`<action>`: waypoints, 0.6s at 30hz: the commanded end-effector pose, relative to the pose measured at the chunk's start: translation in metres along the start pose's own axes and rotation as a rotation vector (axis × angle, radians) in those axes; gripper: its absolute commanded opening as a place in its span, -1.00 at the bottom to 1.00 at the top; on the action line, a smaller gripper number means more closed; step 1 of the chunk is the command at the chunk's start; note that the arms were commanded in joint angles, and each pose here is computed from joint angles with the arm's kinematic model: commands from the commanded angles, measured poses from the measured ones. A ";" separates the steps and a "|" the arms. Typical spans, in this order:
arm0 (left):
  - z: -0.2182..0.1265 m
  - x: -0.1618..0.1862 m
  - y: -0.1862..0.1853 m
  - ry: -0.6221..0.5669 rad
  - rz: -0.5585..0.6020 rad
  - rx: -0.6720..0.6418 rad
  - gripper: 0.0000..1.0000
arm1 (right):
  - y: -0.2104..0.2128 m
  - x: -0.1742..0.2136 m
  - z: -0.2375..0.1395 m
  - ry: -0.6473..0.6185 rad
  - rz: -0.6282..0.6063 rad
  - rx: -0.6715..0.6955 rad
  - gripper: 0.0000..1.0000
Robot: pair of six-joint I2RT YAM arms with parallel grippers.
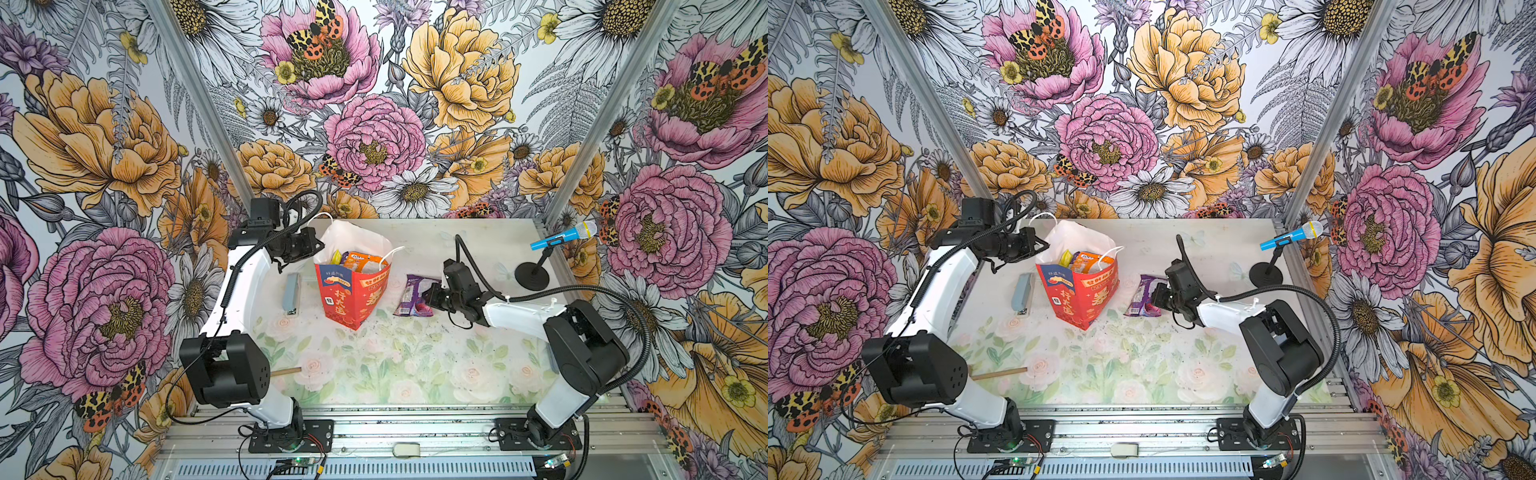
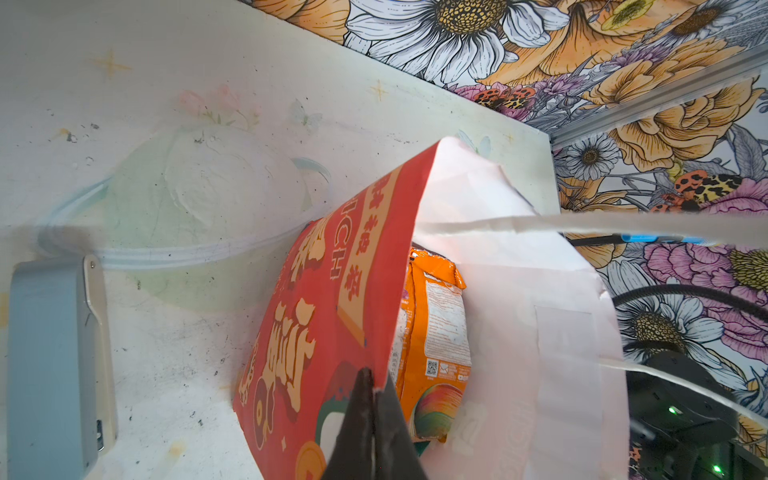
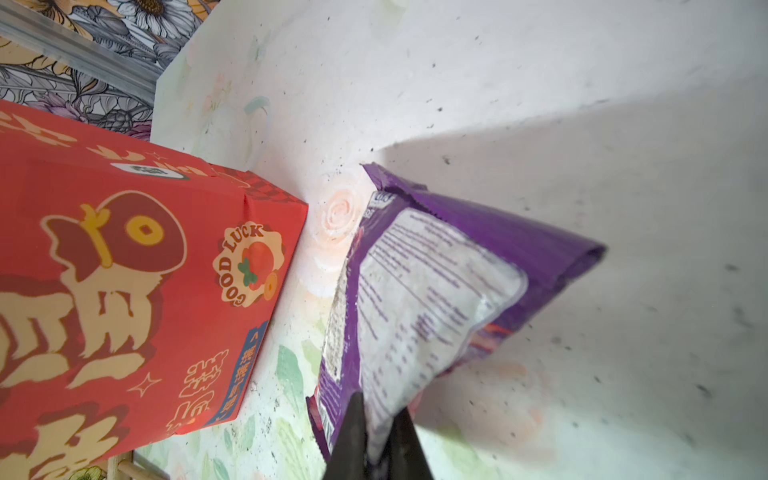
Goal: Place the snacks into the paper bag
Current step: 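Lift and carry the purple bag with the right gripper above the paper bag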
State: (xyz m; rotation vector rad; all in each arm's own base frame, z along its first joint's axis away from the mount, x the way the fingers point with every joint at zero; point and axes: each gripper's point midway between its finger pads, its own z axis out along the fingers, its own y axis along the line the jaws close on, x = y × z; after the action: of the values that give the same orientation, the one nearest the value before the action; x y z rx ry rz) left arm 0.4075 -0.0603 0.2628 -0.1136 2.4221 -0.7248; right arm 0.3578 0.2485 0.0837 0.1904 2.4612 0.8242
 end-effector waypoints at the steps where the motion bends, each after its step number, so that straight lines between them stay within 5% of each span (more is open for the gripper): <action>1: -0.002 0.002 -0.001 -0.004 -0.002 -0.006 -1.00 | 0.006 -0.017 -0.029 -0.097 -0.023 0.019 -1.00; 18: -0.003 0.002 -0.004 -0.008 0.000 0.000 -1.00 | 0.064 -0.090 -0.156 -0.429 -0.078 -0.047 -1.00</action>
State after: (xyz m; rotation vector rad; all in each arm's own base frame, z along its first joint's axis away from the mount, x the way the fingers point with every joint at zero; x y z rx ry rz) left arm 0.4075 -0.0603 0.2629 -0.1135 2.4217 -0.7247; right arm 0.3433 0.1983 0.2181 0.2370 2.1634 0.7232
